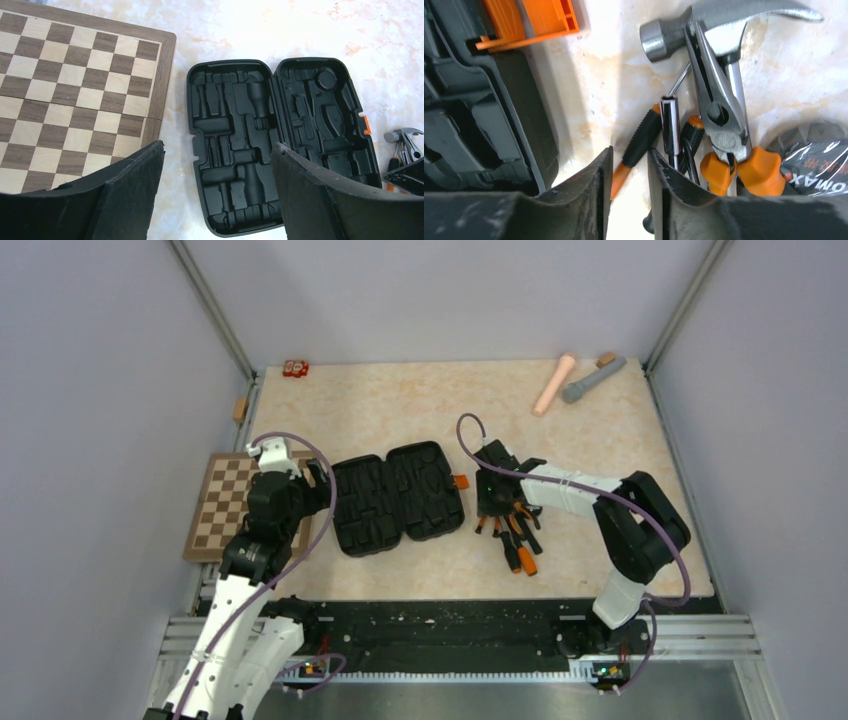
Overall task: Pack the tool kit
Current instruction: Pick up the screwdriver from the center of the board.
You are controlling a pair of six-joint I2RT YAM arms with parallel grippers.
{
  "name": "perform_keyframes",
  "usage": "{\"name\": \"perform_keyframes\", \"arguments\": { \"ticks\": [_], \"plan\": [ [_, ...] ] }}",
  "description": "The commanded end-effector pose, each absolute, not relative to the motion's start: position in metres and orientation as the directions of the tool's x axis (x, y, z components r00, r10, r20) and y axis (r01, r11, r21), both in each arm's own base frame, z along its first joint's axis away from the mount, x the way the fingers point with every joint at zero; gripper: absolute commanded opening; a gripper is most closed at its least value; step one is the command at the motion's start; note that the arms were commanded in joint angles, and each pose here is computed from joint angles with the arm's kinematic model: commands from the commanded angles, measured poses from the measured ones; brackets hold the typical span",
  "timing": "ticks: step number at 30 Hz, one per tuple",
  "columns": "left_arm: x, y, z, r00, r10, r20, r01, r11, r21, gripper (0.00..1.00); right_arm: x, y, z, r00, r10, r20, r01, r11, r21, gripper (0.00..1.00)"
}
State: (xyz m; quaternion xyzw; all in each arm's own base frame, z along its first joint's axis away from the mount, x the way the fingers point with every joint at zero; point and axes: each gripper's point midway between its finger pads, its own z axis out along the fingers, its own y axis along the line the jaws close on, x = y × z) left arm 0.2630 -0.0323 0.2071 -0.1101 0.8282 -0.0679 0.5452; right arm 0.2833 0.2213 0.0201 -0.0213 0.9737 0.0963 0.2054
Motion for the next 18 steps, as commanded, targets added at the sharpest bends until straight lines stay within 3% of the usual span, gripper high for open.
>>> {"name": "perform_keyframes", "arguments": {
  "ticks": [1, 8, 18],
  "plan": [
    [0.266, -0.031, 0.213, -0.349, -0.246, -0.904, -0.101, 0.969, -0.225, 0.83, 0.271, 0.197, -0.016, -0.941, -0.066, -0.333, -0.078, 0.997, 0.021, 0.28],
    [0.266, -0.032, 0.213, -0.352, -0.245, -0.903, -0.093, 0.97, -0.226, 0.83, 0.266, 0.199, 0.01, -0.926, -0.067, -0.371, -0.097, 0.993, 0.063, 0.0],
    [0.267, -0.035, 0.21, -0.362, -0.245, -0.9, -0.087, 0.97, -0.229, 0.83, 0.251, 0.201, 0.056, -0.912, -0.068, -0.405, -0.137, 0.98, 0.146, 0.0]
  ]
}}
